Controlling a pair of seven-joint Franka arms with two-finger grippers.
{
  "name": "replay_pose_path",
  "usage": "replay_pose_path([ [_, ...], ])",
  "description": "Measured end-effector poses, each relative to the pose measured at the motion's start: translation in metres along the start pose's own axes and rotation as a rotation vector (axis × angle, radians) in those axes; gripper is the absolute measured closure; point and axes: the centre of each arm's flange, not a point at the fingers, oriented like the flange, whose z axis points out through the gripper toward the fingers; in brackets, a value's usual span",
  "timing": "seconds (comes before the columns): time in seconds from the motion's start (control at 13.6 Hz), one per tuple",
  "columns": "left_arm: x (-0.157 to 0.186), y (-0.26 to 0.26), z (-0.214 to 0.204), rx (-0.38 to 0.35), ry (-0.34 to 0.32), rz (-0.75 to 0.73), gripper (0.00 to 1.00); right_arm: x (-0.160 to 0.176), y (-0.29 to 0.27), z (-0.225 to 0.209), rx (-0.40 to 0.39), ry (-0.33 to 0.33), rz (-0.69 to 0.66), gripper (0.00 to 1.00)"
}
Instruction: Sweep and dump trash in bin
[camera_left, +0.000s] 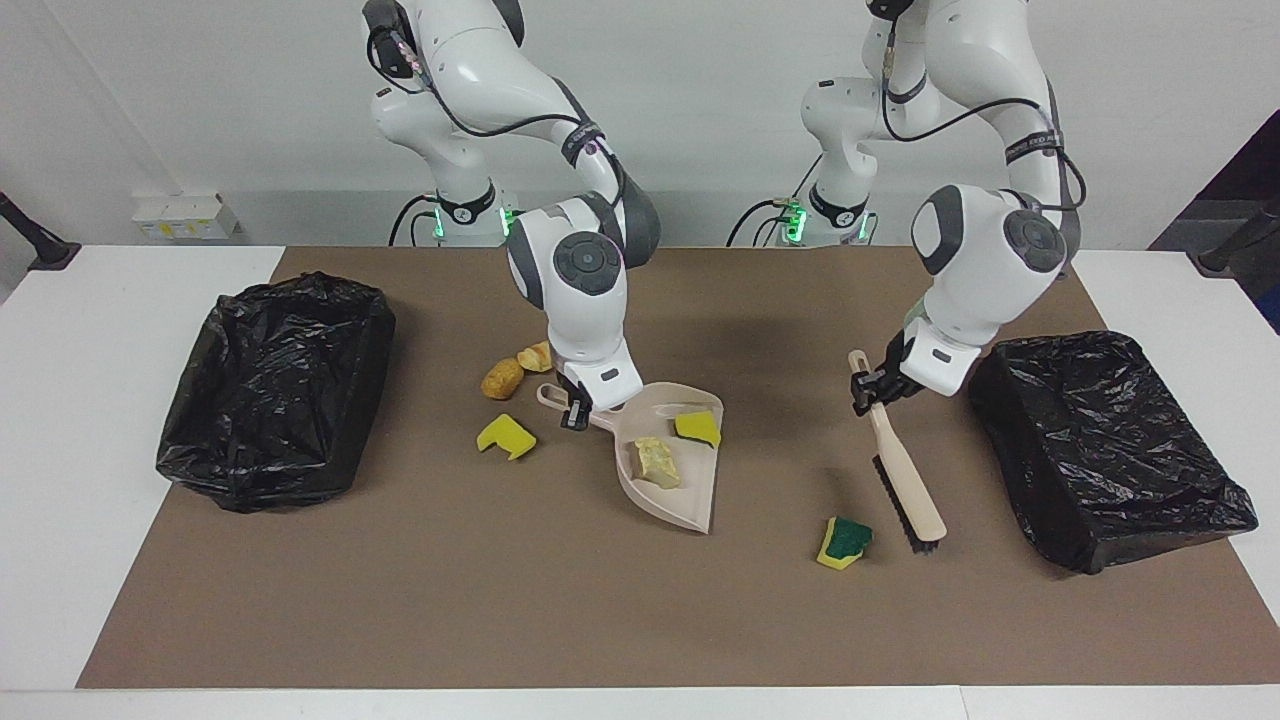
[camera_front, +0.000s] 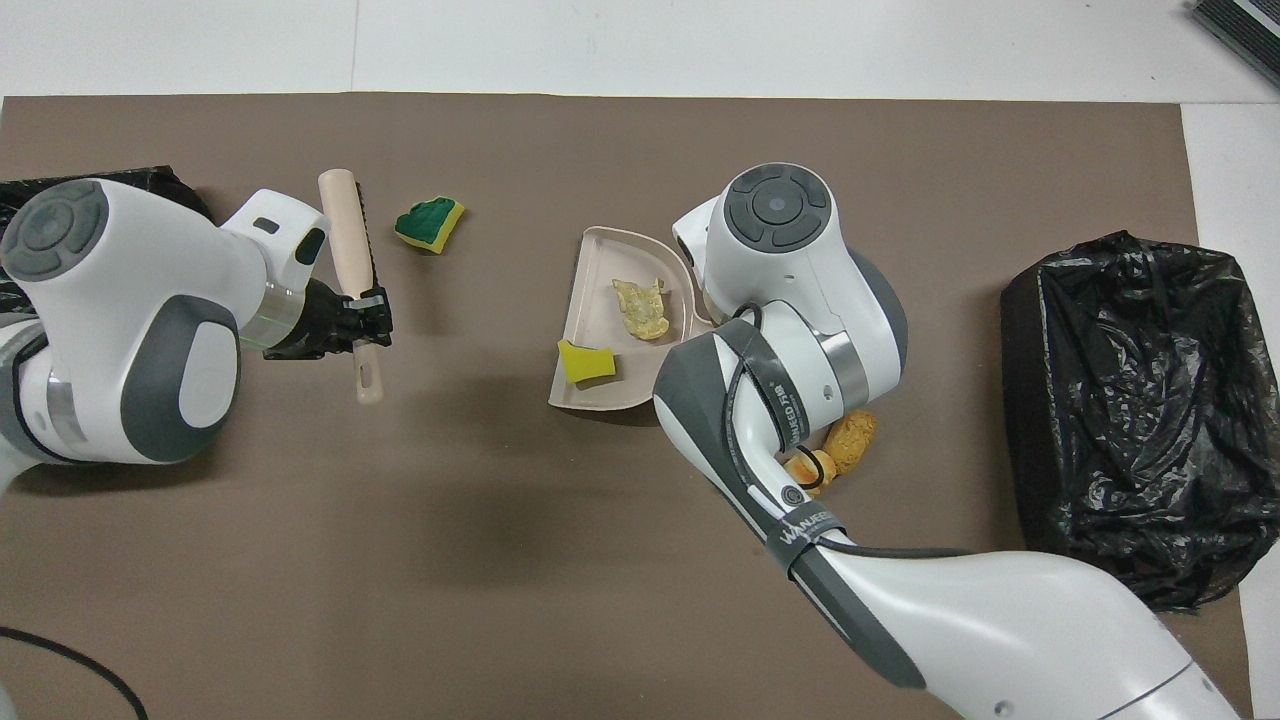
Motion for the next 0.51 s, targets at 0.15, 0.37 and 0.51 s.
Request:
replay_pose_path([
  [0.15, 0.024, -0.010, 0.021, -0.001, -0.015, 0.040, 0.74, 0.000, 0.000, 0.000, 0.001, 0.000, 0.005, 0.68],
  [0.37, 0.041, -0.002, 0.051, -0.006, -0.044, 0.109, 0.74, 0.000, -0.001, 0.001, 0.003, -0.001, 0.007, 0.68],
  [0.51, 0.033, 0.015, 0.064, -0.007, -0.068, 0.186, 0.74, 0.000, -0.001, 0.001, 0.003, 0.000, 0.007, 0.68],
])
